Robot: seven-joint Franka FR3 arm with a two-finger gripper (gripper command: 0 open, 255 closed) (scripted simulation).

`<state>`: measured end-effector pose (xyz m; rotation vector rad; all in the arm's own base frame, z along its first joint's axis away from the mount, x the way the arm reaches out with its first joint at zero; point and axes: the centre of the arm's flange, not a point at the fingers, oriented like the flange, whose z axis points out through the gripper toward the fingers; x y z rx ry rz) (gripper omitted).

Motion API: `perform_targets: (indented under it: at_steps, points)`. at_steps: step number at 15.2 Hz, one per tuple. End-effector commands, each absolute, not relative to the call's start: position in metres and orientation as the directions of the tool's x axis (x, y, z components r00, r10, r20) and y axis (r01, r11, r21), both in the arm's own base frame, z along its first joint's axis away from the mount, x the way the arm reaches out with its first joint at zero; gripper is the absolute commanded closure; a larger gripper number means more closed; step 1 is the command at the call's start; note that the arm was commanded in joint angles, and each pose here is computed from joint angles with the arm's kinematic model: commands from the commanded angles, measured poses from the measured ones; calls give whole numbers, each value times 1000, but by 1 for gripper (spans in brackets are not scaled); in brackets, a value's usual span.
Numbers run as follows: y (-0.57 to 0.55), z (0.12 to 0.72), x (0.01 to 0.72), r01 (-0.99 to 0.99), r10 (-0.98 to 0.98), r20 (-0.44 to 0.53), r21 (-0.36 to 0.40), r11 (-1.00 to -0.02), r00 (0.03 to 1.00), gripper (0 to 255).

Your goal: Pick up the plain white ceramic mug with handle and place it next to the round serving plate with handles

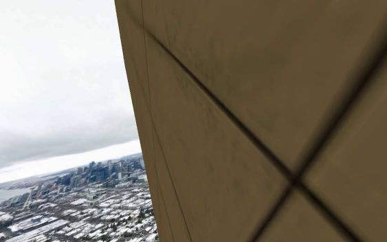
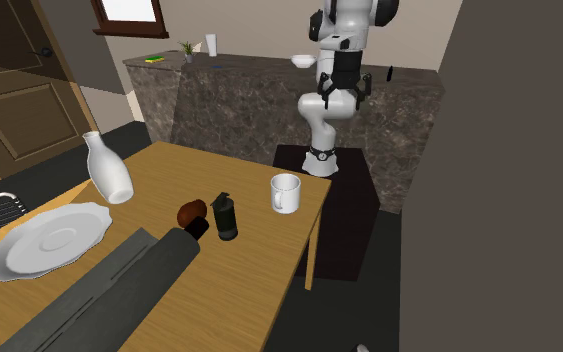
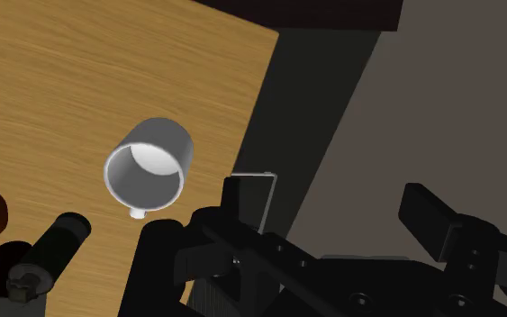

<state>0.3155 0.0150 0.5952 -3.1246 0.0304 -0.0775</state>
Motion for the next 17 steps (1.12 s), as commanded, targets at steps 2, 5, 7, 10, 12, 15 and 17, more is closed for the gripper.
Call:
perform_targets:
  at_steps: [2, 5, 7, 10, 12, 15, 17]
  points:
    - [9, 585, 322, -18, -18, 46, -16, -1000, 999, 0]
    - [-9, 554, 340, -14, -14, 35, -14, -1000, 999, 0]
    - [-21, 533, 351, -11, -12, 28, -13, -1000, 1000, 0]
    - [-39, 502, 369, -7, -8, 17, -11, -1000, 1000, 0]
    - [-51, 481, 381, -5, -5, 10, -9, -1000, 1000, 0]
    - [-69, 449, 398, -1, -1, 0, -8, -1000, 1000, 0]
    - [-81, 428, 409, 2, 2, -8, -7, -1000, 1000, 0]
